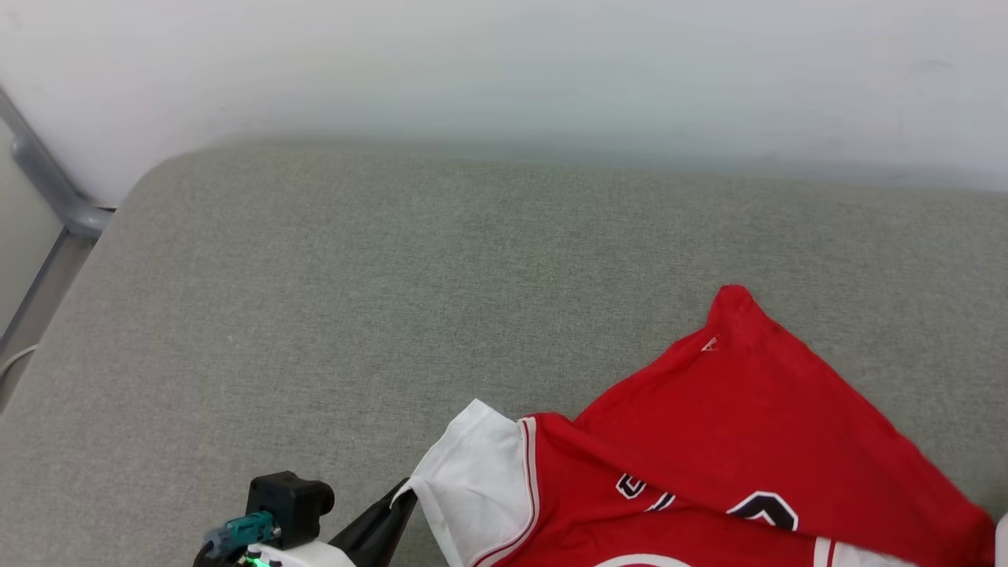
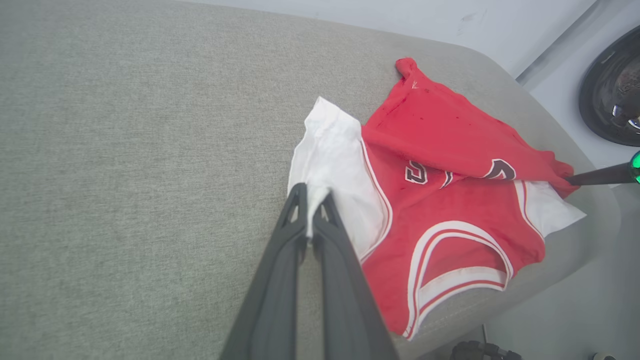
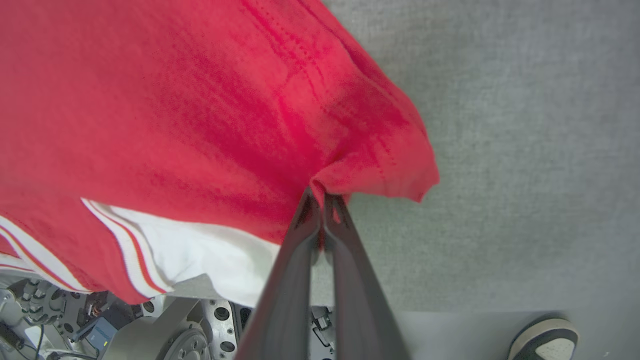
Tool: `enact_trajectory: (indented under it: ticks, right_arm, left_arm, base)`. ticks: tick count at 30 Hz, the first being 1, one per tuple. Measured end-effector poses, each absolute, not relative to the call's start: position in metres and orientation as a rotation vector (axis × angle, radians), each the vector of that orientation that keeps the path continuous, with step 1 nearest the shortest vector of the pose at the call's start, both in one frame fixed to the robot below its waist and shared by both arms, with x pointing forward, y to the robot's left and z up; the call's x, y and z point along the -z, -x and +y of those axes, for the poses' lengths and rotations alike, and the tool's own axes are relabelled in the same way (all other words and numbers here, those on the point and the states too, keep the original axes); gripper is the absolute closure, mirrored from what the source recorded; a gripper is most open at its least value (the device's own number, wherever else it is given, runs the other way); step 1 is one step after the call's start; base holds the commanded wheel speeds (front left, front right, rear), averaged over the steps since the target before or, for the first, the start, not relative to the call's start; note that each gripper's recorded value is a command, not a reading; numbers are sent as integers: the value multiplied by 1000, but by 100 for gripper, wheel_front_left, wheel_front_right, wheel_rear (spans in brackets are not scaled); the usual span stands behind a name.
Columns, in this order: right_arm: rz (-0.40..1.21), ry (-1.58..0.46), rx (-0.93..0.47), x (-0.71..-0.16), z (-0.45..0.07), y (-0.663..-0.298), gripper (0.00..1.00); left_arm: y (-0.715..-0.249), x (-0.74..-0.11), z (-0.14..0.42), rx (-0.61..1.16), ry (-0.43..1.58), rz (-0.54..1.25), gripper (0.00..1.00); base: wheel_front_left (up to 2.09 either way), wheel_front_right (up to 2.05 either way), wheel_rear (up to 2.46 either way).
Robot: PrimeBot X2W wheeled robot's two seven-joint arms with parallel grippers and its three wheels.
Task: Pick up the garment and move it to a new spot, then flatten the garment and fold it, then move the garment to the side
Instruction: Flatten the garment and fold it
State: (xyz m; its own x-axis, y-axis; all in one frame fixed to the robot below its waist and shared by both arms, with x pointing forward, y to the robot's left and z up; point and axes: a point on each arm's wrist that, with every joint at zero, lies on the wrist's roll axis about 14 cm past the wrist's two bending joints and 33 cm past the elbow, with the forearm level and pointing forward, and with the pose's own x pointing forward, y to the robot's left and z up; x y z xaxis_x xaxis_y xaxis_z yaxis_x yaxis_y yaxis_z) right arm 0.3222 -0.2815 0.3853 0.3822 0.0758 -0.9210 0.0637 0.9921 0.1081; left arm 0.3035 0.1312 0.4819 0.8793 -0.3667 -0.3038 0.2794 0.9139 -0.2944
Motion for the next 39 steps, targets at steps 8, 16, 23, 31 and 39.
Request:
enact_trajectory:
  ticks: [8,16,23,31,39]
  right_arm:
    - [1158,-216,-4,-374,-270,-298,0]
    - [1066,-86,-104,-411,-257,-338,0]
    - [942,21,-296,-467,-198,-413,0]
    - [997,47,-336,-454,-162,-468,0]
    - [1097,71,-339,-412,-140,-504,0]
  left_arm:
    - [-307,-486,127,333,272,329,100]
    - [-307,-489,133,315,266,316,100]
    - [-311,-484,137,294,267,326,100]
    - [-318,-474,144,259,283,354,100]
    - [-324,-460,157,202,291,389,100]
  base:
    - [0,0,0]
    - [0,0,0]
    - [0,0,0]
    - [0,0,0]
    - [0,0,0]
